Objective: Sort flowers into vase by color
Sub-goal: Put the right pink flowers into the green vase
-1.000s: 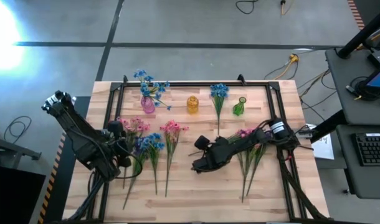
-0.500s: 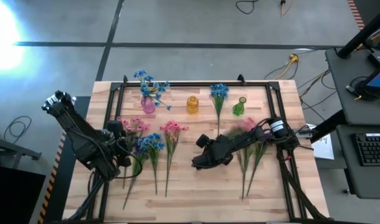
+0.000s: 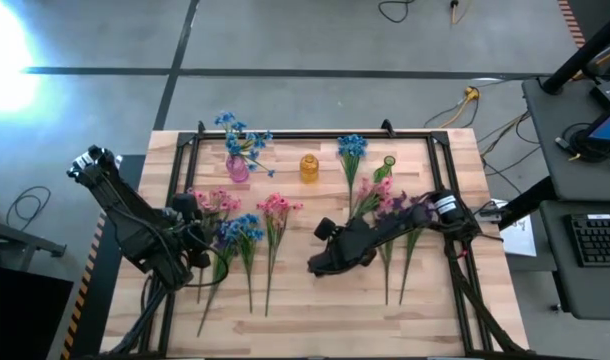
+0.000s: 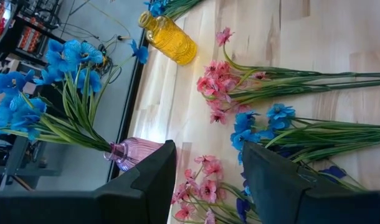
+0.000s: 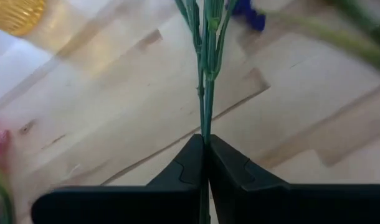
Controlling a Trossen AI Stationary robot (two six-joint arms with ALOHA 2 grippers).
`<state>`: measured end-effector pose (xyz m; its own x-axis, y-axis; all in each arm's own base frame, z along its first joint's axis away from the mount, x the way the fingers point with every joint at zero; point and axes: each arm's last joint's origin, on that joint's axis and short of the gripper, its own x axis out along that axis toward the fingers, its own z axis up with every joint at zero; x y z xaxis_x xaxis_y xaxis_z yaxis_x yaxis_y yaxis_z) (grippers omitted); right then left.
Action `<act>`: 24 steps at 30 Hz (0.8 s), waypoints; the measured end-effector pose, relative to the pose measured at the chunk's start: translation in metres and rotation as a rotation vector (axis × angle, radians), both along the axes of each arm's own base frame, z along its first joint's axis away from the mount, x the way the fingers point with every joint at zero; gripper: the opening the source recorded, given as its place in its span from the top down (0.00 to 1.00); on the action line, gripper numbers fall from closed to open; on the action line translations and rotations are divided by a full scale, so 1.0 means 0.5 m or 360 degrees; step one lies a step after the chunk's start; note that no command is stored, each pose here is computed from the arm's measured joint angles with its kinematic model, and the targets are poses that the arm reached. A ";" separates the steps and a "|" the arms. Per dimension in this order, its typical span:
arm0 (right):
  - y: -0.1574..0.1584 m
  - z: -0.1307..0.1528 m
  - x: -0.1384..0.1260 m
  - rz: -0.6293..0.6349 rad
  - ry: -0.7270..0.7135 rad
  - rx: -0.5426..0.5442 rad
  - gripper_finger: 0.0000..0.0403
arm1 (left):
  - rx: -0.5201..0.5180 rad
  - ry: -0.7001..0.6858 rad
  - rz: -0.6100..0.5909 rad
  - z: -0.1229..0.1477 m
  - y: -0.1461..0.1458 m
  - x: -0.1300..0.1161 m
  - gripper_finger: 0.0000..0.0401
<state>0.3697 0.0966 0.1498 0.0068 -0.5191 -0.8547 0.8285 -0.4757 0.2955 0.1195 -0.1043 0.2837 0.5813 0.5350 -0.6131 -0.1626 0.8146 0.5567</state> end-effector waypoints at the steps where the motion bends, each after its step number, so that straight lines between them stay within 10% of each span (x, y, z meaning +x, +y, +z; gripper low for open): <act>1: 0.004 0.013 0.000 0.0008 0.0018 -0.0006 0.97 | 0.0000 0.0000 0.0000 0.000 0.000 0.000 0.58; 24: 0.056 0.315 -0.044 0.0569 0.0014 -0.0059 0.97 | -0.0059 0.0084 -0.0020 -0.003 -0.003 -0.001 0.58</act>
